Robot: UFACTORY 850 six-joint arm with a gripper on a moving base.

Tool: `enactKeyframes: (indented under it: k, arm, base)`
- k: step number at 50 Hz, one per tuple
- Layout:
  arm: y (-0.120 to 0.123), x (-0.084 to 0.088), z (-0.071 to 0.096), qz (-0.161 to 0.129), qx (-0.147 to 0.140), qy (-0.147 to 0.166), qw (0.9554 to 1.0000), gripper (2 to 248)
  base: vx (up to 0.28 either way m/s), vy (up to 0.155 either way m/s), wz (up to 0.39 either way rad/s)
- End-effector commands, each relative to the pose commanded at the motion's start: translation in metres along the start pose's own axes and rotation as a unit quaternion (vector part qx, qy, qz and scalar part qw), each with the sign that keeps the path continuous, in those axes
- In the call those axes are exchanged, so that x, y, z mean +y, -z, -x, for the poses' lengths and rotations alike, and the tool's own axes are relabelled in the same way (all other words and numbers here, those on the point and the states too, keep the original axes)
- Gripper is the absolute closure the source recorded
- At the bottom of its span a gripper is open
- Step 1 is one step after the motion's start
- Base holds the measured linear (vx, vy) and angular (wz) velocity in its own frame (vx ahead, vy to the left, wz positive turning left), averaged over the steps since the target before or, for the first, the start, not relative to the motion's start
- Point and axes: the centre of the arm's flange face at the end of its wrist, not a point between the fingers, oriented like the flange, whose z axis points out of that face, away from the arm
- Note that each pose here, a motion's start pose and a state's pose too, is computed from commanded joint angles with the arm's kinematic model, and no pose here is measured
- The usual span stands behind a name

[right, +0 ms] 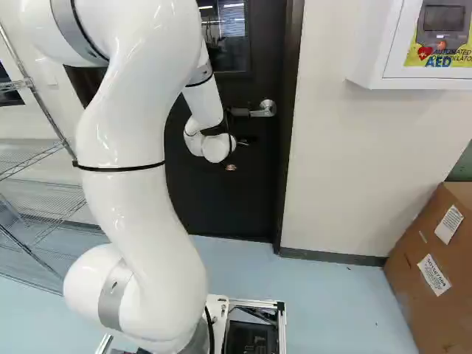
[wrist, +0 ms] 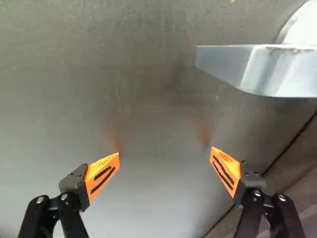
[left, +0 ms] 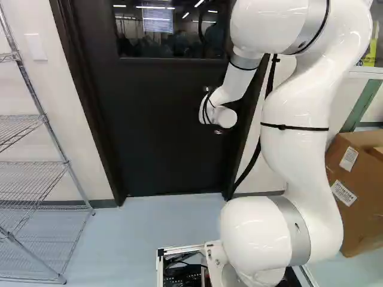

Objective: Open the door and move inside

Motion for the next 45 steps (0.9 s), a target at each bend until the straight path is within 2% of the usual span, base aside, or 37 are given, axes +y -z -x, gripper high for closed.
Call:
enactKeyframes:
  k: [22, 45]
  arm:
    - [-0.036, -0.003, -0.005, -0.002, 0.014, 0.000, 0.9999, 3]
    - [-0.081, -0.006, -0.014, -0.004, 0.051, 0.001, 0.9987, 3]
  base:
    - [0.000, 0.000, 0.000]
    - [0.000, 0.000, 0.000]
